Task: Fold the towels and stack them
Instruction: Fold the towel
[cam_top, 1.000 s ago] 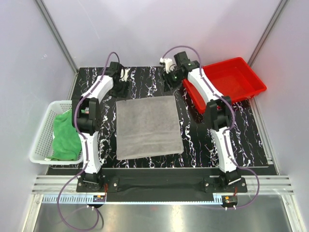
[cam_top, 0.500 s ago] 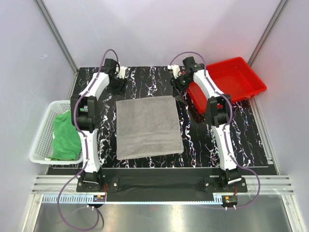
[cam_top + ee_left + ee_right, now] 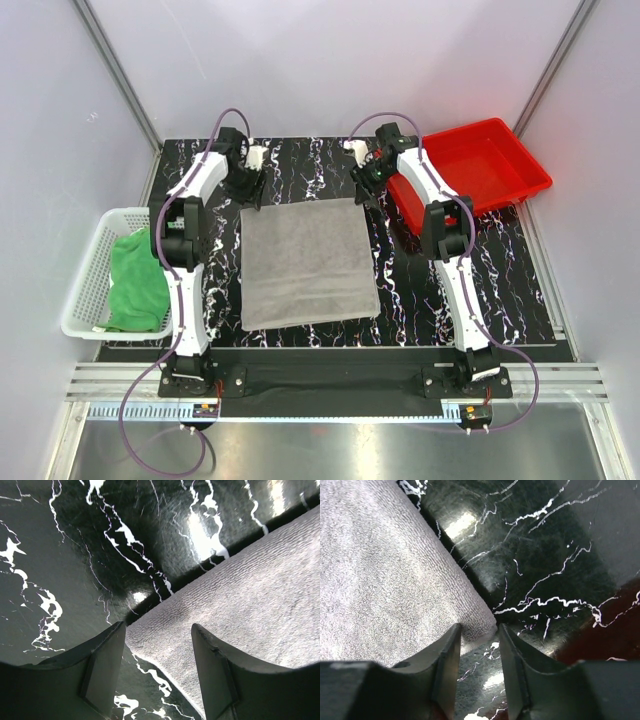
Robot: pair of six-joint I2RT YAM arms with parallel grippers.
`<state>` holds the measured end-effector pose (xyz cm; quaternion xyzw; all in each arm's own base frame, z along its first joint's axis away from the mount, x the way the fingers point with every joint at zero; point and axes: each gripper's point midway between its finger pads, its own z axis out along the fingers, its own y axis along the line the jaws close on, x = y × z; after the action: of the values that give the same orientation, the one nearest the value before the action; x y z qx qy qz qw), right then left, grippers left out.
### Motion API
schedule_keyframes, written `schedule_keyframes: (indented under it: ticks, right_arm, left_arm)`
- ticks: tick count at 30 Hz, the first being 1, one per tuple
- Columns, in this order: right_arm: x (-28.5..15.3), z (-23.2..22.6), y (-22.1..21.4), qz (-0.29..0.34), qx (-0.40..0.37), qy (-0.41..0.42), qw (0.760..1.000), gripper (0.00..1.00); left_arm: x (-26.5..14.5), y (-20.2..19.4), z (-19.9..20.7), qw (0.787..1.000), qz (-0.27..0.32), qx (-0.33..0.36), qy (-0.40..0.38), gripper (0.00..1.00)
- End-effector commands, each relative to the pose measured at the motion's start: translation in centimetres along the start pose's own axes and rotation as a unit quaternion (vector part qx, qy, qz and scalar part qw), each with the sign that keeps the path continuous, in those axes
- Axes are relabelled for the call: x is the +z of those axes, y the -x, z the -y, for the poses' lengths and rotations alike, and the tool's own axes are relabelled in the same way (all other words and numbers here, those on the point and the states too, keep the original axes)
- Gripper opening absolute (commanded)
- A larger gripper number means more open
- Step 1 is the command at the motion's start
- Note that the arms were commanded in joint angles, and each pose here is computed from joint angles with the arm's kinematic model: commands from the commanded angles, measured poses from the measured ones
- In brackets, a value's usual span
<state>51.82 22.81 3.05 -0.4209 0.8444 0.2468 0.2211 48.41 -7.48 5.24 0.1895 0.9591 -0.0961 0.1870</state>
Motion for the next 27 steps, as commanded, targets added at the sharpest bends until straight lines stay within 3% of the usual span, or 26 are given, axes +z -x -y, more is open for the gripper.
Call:
schedule_keyframes:
  ticks: [1, 7, 19, 27]
  right_arm:
    - [-0.8, -0.2, 1.5, 0.019, -0.028, 0.008, 0.999, 0.42]
    - [-0.9, -0.6, 1.4, 0.019, -0.039, 0.017, 0.999, 0.34]
    - [-1.2, -1.2, 2.0, 0.031, -0.060, 0.033, 0.997, 0.46]
    - [-0.9, -0.8, 1.5, 0.019, -0.065, 0.026, 0.997, 0.42]
  left_arm:
    - [-0.1, 0.3, -0.9, 1.000, 0.005, 0.014, 0.005, 0.59]
    - [-0.1, -0.1, -1.2, 1.000, -0.003, 0.015, 0.001, 0.57]
    - [0.8, -0.5, -1.0, 0.999, -0.015, 0.015, -0.028, 0.56]
    - [1.0, -0.5, -1.3, 0.999, -0.018, 0.018, -0.027, 0.45]
